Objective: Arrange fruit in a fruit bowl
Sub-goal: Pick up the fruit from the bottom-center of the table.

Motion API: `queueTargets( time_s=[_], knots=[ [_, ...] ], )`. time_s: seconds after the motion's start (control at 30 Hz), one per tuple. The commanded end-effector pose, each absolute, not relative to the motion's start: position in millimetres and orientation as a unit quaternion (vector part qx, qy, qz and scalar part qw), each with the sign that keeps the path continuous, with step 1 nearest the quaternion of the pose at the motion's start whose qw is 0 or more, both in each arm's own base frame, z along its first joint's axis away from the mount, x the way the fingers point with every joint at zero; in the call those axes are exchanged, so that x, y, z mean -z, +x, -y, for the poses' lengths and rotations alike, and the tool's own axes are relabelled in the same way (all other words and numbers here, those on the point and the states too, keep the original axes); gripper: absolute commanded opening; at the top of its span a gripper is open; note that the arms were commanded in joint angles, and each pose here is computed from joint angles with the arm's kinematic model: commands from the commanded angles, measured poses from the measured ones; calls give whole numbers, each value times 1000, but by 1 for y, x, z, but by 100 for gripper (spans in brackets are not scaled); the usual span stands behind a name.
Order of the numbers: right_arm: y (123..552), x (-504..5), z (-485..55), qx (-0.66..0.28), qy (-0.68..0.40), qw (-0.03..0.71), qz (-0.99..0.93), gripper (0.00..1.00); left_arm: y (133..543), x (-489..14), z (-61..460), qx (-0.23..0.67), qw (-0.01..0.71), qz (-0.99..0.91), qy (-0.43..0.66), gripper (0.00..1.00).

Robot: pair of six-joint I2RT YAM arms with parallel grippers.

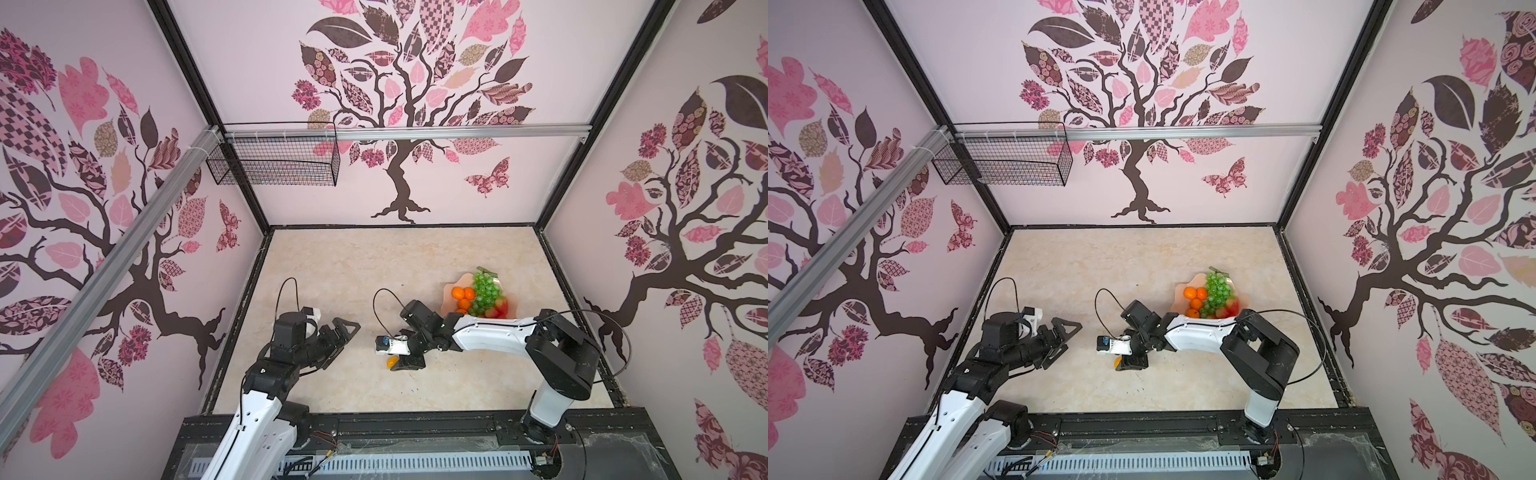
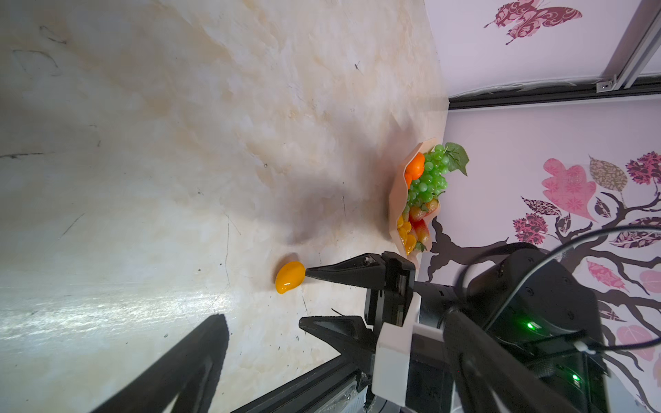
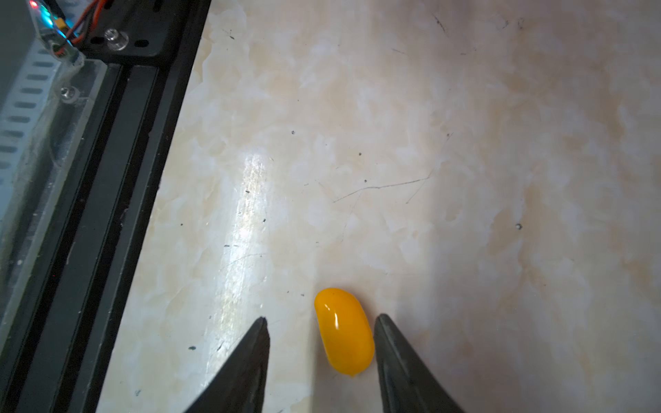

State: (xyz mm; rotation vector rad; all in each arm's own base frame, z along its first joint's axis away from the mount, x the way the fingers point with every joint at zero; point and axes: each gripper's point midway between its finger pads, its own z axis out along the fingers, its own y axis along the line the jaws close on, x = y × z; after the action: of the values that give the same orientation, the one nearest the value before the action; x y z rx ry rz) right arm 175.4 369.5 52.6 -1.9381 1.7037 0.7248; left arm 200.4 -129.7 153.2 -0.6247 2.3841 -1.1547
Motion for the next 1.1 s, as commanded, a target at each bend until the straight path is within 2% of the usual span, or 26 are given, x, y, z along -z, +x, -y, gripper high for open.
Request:
queueTargets(
  time_s=[0.0, 1.07],
  knots=[
    [177, -44, -372, -251, -715, 215, -617, 50, 203, -156, 131, 427, 216, -850, -221, 98],
    [181, -14, -371, -231, -720, 190, -627, 39, 205, -151, 129, 418, 216, -854, -220, 98]
  ],
)
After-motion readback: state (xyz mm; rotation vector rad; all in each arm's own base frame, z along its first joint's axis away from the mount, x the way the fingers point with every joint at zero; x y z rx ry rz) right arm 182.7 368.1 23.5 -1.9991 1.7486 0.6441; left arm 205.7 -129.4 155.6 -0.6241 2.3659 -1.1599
